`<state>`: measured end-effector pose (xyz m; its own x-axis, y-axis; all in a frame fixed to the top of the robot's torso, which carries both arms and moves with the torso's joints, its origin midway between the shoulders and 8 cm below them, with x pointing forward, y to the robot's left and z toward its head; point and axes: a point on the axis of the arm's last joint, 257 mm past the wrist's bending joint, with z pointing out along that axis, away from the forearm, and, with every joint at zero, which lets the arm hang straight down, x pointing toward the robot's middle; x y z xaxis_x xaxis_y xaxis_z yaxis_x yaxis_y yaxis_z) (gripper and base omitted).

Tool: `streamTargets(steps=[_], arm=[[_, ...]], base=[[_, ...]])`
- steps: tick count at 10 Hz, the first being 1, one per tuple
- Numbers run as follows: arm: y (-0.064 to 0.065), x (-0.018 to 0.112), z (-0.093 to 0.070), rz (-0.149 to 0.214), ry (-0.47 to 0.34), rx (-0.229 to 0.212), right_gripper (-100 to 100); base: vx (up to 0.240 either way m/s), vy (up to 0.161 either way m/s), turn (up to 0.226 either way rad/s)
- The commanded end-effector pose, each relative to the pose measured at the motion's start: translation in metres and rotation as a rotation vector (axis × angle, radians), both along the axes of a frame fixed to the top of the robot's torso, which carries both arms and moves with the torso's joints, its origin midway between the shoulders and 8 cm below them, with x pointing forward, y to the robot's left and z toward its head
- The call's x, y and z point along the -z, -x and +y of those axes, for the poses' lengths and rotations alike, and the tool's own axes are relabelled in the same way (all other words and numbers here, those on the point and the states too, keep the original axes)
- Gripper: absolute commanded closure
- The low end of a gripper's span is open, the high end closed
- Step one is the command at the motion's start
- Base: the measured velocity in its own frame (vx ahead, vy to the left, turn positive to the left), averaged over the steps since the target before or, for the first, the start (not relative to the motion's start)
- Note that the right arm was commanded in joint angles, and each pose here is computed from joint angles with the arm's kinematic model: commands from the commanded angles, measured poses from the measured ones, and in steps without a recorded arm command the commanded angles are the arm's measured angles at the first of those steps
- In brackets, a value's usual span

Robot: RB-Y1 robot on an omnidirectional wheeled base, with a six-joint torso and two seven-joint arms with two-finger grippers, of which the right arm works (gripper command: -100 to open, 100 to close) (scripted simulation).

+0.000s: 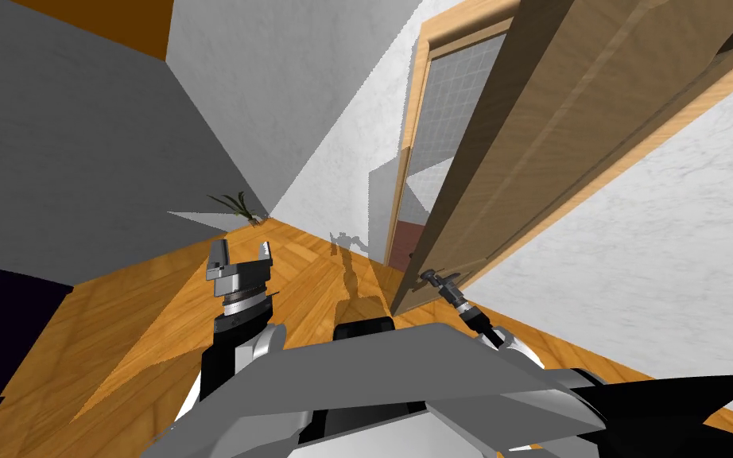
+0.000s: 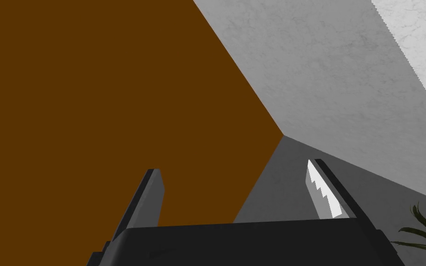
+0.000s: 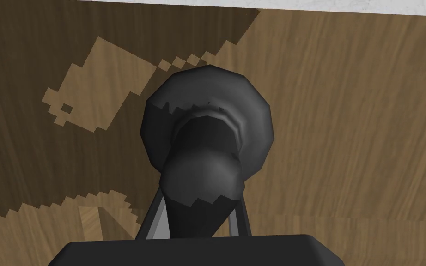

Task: Pull the door open

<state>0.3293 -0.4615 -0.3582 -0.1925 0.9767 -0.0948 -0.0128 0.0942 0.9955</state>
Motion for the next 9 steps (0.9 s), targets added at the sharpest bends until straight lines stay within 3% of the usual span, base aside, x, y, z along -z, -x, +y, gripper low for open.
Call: streamTargets(steps=[1,7,9], arm=[[0.0026,-0.0021,-0.0029,-0.004,0.004,-0.002,100],[0.0085,-0.0008,-0.0031,-0.002,0.000,-0.006,100],[0.0103,-0.0012,-0.0043,-0.003,0.001,-0.007,100]], base=[[-0.227,-0.077,0.180],[-0.161,-0.073,0.115],[-0.188,-0.102,0.197]])
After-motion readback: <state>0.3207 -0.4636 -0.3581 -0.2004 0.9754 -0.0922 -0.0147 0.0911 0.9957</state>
